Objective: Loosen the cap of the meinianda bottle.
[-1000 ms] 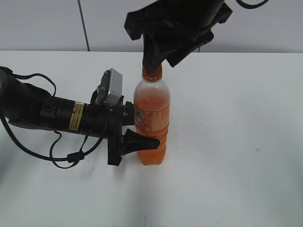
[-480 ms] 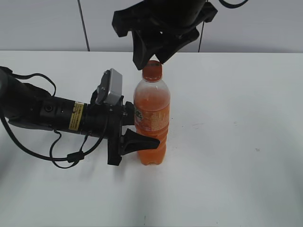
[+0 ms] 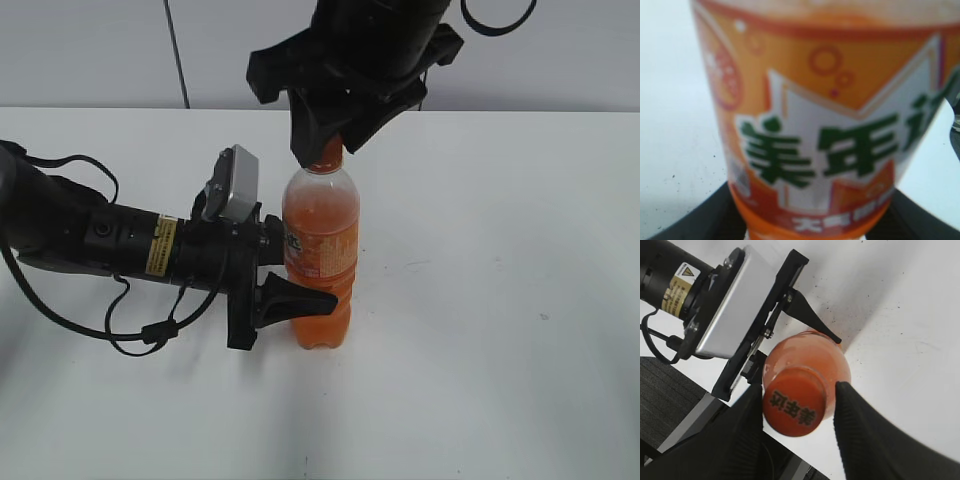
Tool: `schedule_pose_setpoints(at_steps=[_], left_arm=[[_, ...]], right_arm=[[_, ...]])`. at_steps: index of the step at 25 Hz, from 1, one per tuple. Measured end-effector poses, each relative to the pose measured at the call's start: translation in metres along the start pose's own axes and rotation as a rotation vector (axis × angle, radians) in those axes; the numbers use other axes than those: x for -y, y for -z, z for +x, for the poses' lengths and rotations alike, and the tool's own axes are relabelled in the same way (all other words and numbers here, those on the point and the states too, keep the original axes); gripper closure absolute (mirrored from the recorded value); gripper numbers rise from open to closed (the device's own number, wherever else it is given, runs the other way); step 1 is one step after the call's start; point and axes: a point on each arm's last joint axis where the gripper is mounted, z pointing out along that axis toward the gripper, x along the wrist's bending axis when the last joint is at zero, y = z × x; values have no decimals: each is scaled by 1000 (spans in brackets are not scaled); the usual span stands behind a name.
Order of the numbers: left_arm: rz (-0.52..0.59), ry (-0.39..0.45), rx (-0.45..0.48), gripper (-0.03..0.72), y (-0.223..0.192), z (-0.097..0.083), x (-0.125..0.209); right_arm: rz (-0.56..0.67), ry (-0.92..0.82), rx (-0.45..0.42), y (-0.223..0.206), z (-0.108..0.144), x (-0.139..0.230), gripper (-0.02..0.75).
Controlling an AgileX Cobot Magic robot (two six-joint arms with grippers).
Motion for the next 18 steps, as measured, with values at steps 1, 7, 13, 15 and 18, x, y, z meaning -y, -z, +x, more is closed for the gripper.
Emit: schedule_pose_setpoints(at_steps=[1,7,13,15,18], left_arm=[[0,0,0,294,0,0,0],[0,0,0,294,0,0,0],[0,0,0,294,0,0,0],[0,0,0,294,0,0,0],[0,0,0,294,0,0,0]], right_arm=[[0,0,0,0,0,0,387],[0,1,0,0,0,0,435],[0,12,0,0,0,0,461],[0,51,0,0,0,0,463],[0,206,-2,0,0,0,465]])
